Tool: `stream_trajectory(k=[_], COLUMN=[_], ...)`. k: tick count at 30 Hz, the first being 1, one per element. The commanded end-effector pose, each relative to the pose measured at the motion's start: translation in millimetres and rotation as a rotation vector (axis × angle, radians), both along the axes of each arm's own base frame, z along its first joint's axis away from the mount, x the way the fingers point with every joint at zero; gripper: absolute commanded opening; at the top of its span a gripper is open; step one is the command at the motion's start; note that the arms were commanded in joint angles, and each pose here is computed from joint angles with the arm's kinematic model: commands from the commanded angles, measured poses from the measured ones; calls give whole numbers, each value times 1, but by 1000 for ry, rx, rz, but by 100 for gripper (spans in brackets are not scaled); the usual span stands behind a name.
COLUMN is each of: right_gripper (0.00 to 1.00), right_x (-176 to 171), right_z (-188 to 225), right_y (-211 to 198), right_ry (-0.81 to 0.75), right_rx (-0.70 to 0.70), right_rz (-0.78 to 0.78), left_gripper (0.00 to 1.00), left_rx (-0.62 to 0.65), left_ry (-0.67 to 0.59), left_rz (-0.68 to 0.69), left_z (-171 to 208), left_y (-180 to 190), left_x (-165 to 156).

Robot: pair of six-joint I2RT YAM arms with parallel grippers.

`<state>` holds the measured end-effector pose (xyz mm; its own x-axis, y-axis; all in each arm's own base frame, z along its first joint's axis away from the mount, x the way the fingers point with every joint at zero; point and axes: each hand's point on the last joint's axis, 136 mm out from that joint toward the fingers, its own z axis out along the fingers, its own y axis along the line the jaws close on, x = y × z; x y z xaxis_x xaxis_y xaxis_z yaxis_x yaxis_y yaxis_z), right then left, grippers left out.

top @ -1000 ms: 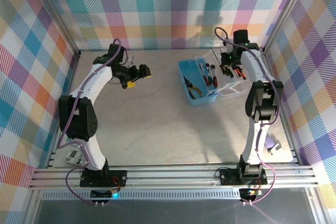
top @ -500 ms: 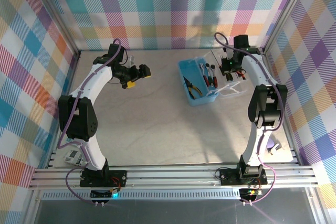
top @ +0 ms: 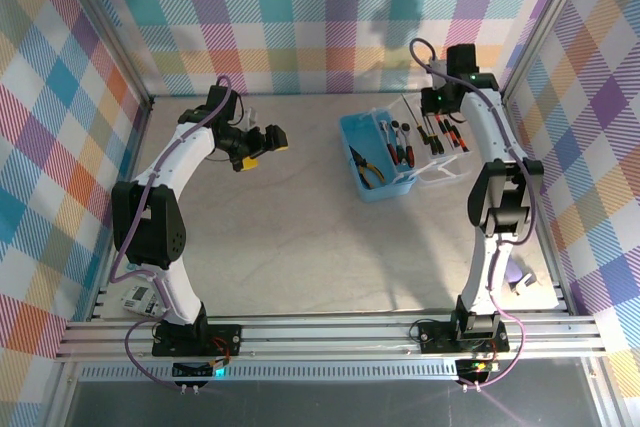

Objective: Pack the tool kit

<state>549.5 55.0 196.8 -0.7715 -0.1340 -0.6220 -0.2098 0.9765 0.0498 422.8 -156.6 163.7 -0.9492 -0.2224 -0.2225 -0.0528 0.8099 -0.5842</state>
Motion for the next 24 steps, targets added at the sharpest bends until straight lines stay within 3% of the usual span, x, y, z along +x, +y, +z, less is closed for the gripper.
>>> stream_trajectory(k=[1,14,24], right_gripper=[7,2,1], right_x=[5,-15,-40], right_z=[-18,-62,-57], right_y=[14,23,12], right_ry=[48,144,146], right_rx=[50,53,8], right_rz=[28,48,17], left_gripper=[100,100,100], left_rx=[-2,4,-1], left_ry=[7,2,-5], left_rz=[-25,-19,-20], left_z=[-2,2,5], left_y=[-5,-4,-5], left_x=[-6,-6,-4])
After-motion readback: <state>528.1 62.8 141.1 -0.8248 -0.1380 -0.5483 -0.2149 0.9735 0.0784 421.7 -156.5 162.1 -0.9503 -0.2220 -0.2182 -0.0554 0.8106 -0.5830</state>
